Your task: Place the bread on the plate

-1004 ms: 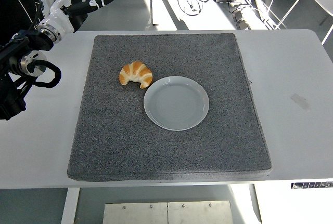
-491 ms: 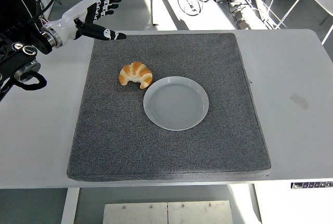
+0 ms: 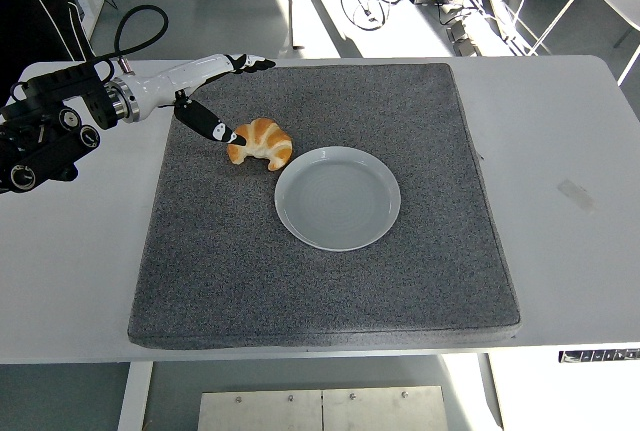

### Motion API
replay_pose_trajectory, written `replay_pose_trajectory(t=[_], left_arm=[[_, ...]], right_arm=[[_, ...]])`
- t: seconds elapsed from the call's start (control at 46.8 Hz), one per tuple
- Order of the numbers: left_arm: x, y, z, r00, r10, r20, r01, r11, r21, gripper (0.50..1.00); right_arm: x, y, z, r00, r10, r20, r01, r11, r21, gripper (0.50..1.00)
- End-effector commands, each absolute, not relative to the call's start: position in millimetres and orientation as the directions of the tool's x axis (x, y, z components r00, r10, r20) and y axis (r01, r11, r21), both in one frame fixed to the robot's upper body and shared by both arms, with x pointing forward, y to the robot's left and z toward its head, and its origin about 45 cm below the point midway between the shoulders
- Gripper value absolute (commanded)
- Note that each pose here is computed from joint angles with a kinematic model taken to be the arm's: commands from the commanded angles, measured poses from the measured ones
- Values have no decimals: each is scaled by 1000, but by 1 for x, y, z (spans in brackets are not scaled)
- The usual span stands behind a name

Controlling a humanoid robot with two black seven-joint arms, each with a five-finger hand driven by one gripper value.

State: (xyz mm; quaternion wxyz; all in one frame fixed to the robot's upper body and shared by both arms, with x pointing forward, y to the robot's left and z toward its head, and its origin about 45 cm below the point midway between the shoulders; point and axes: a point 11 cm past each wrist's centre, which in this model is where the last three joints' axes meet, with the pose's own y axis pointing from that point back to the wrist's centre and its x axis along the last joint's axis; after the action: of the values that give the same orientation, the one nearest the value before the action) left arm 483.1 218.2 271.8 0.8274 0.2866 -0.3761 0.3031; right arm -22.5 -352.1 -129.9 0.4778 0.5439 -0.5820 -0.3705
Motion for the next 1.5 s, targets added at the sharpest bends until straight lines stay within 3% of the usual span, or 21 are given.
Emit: replay_pose_trajectory(t=[0.0,0.47,1.282,1.389,1.474], left_arm=[[487,226,271,531,244,812,-722,631,283,984],[491,219,241,574,155,804,-706,591,390,983],[494,197,208,571,79,817,-704,559,438,977],[493,191,207,555,71,829,-701,577,420,960],[491,190,203,542,52,838,-701,578,418,907]], right_arm=[[-23,-352,-130,47,-987,153,-279,134,951,1000],[-23,-353,-130,47,-987,156,-279,137,951,1000],[-23,-353,-130,46,-987,156,-279,137,950,1000],[-23,-353,-130,46,-987,156,-279,137,950,1000],[-23,-353,-130,47,-987,156,-279,137,951,1000]])
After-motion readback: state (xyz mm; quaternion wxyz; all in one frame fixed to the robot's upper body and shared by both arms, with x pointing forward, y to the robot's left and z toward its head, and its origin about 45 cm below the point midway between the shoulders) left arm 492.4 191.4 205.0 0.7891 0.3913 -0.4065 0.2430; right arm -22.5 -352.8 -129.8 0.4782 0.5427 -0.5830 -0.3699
